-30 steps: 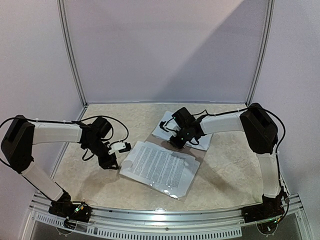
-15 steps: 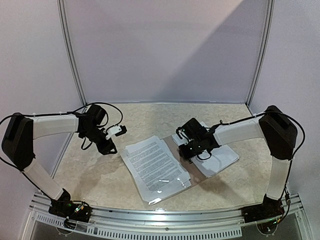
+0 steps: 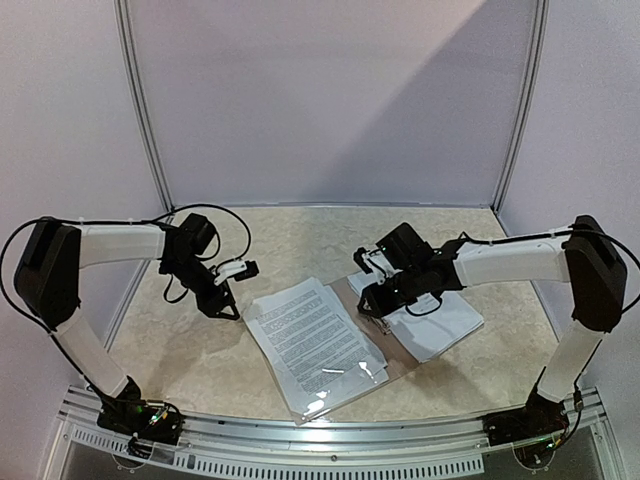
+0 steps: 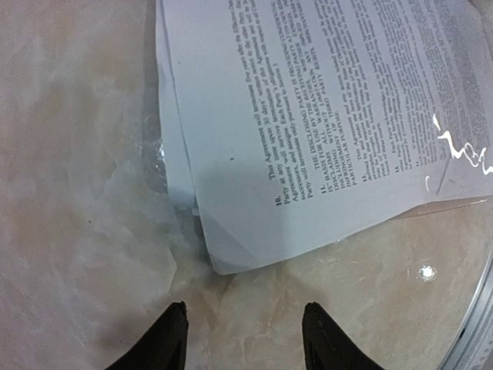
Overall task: Put the files into the folder
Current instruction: Adjust the file in the form pockets on the folder.
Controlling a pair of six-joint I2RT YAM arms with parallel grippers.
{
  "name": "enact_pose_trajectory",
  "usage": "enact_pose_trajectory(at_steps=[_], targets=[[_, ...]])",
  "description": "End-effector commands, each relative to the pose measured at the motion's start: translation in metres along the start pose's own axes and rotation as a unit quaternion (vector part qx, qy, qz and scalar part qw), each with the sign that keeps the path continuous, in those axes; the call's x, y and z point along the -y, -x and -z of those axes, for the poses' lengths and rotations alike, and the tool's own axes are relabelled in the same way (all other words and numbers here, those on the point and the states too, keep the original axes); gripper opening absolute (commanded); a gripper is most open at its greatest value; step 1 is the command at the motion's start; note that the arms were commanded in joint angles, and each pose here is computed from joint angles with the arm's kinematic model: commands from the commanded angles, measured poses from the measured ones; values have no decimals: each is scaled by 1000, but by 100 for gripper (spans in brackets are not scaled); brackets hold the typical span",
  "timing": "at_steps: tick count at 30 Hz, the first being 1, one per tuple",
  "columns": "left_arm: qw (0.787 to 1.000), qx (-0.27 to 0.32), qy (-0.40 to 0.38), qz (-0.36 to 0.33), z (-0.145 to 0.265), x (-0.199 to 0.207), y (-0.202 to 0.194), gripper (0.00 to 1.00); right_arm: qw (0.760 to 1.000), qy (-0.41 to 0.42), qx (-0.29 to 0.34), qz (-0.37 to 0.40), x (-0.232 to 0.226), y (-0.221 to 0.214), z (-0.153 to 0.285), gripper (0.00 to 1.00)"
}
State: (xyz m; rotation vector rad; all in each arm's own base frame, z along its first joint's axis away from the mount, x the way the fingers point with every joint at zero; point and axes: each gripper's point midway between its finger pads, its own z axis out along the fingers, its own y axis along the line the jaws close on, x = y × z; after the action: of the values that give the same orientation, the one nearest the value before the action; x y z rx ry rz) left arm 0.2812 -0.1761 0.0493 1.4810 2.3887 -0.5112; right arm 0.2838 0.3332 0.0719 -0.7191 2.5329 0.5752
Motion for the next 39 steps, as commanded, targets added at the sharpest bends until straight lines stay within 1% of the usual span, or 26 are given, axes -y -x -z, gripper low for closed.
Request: enact_pose_trajectory(at_steps=[1,3,4,9,14,19,23,27,29,31,35,37,39], targets=[[1000,-26,3,2,-12,2,-16,44,997,60,-44,-20,-17,-36,-13,28],[999,-39,14,12,-20,-6,-19,36,995,74,-51,-35,-20,-51,-16,25],[999,-41,16,12,-24,-8,-19,34,994,82,-57,-44,-22,-58,-17,24],[1000,-31,4,3,-38,-5,-5,28,993,51,-97,-54,-17,-95,-17,21],[999,-41,6,-9,-50,-2,-1,23,990,54,-112,-70,-18,-113,-8,7],[999,-43,19,-6,-51,-12,8,22,981,102,-132,-97,-33,-125,0,3],[999,-44,22,-12,-48,-13,8,24,980,94,-137,-106,-30,-131,3,0],[998,-51,25,-16,-45,-12,5,26,978,101,-145,-109,-31,-137,3,0],[998,-53,28,-17,-41,-12,2,28,977,104,-152,-112,-32,-140,3,2],[998,-54,38,-20,-35,-15,2,29,977,96,-154,-112,-31,-138,5,8],[996,-53,56,-49,-12,-12,1,32,987,72,-120,-84,-32,-100,23,22],[995,-57,40,-68,-6,1,-3,34,991,68,-99,-63,-35,-76,37,27],[994,-66,20,-82,-4,19,-12,37,994,50,-78,-56,-29,-54,49,33]])
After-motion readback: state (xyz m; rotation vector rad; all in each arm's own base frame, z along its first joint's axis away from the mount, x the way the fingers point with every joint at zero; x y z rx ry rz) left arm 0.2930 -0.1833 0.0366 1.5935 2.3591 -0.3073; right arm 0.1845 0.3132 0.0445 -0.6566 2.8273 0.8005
